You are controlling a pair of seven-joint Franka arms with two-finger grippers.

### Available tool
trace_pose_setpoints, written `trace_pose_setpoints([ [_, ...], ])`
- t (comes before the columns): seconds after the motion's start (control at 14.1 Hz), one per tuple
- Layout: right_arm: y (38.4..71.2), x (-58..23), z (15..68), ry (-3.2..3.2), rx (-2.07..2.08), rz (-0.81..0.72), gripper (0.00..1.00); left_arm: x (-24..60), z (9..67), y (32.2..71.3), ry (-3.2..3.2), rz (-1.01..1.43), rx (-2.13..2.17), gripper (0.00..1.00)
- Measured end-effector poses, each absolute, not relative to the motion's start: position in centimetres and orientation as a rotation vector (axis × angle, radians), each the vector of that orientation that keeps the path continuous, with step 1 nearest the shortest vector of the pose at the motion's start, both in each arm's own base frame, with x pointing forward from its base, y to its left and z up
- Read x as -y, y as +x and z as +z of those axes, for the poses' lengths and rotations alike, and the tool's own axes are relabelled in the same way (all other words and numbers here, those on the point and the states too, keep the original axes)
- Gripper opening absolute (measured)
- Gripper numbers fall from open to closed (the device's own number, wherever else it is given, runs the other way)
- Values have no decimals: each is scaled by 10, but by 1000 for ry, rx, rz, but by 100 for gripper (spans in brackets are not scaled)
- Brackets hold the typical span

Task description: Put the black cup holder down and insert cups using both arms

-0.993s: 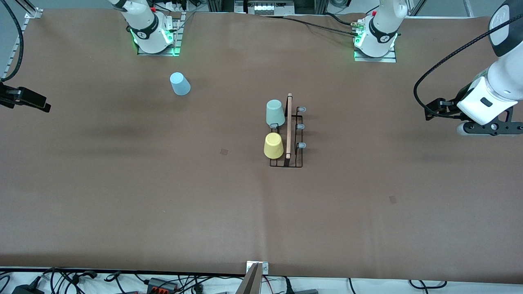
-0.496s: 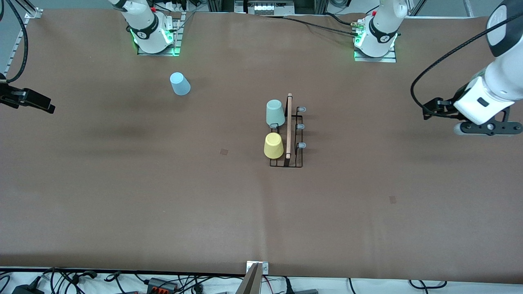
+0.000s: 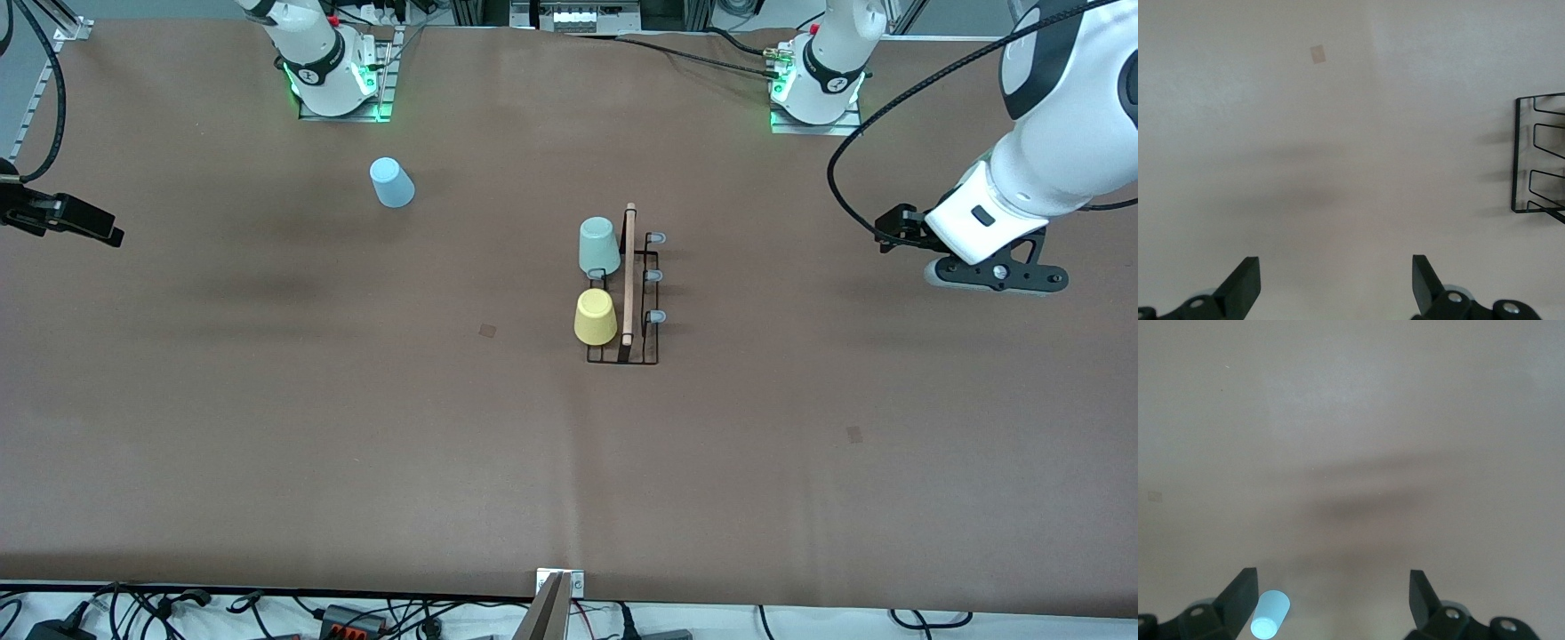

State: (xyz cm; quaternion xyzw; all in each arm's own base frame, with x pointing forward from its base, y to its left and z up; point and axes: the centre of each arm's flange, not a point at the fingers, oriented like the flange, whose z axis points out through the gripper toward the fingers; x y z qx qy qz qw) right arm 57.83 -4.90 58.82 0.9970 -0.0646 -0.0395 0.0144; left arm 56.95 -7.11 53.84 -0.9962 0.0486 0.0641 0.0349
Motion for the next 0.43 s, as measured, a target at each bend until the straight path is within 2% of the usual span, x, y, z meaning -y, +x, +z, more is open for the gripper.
trace_pose_setpoints([
  [0.43,578,49,589,3104,203,-122,100,55,538,572,-3065,200,-108,100],
])
